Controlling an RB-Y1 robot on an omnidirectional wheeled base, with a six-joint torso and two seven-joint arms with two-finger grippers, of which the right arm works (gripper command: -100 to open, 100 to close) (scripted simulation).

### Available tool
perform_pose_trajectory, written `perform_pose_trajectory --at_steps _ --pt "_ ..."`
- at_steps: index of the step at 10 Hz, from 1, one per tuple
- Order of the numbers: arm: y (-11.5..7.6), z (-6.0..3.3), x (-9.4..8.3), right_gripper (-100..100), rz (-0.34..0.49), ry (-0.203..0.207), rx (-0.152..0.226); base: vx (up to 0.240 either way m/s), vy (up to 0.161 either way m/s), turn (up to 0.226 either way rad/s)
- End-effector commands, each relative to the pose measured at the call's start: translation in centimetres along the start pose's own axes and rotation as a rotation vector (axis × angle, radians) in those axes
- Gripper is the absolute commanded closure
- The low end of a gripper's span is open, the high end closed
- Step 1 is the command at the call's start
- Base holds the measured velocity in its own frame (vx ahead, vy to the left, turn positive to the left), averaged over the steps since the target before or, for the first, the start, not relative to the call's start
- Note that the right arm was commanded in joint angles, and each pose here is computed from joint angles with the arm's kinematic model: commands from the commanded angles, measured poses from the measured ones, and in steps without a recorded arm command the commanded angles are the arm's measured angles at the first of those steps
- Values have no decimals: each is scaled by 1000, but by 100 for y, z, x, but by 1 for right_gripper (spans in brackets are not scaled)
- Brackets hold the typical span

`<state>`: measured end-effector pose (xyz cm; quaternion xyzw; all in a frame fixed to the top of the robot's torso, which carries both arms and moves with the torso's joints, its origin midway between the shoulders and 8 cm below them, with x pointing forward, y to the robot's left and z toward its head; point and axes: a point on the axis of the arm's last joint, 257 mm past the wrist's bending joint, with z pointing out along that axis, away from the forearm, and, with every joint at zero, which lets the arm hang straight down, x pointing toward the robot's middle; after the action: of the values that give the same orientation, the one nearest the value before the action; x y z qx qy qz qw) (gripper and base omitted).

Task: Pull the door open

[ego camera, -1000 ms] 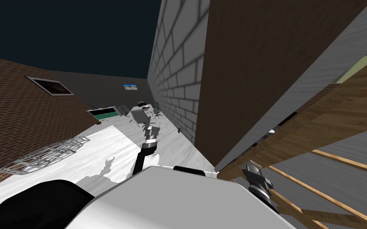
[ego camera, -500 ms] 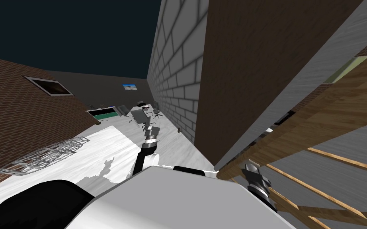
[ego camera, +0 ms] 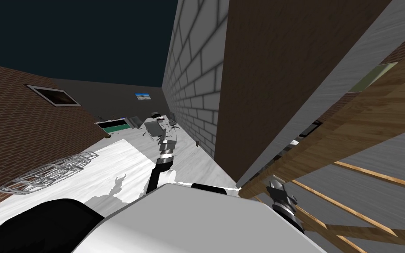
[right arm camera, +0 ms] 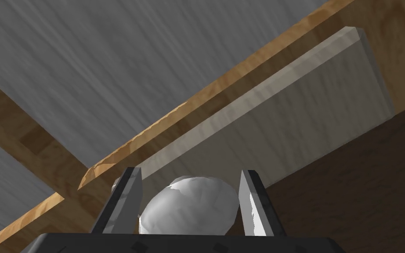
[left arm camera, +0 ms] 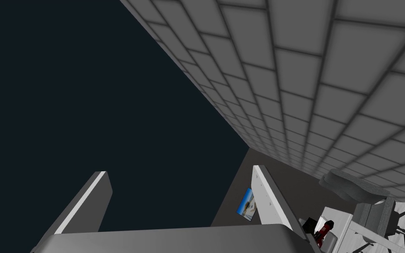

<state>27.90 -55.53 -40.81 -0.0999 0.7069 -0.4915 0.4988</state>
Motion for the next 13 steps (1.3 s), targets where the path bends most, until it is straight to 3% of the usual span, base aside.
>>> perform_pose_trajectory --at_steps 1,13 --pt "35 12 -50 100 -48 -10 -4 -20 -3 -9" --pt "139 67 -178 100 -326 -37 -17 -20 0 -9"
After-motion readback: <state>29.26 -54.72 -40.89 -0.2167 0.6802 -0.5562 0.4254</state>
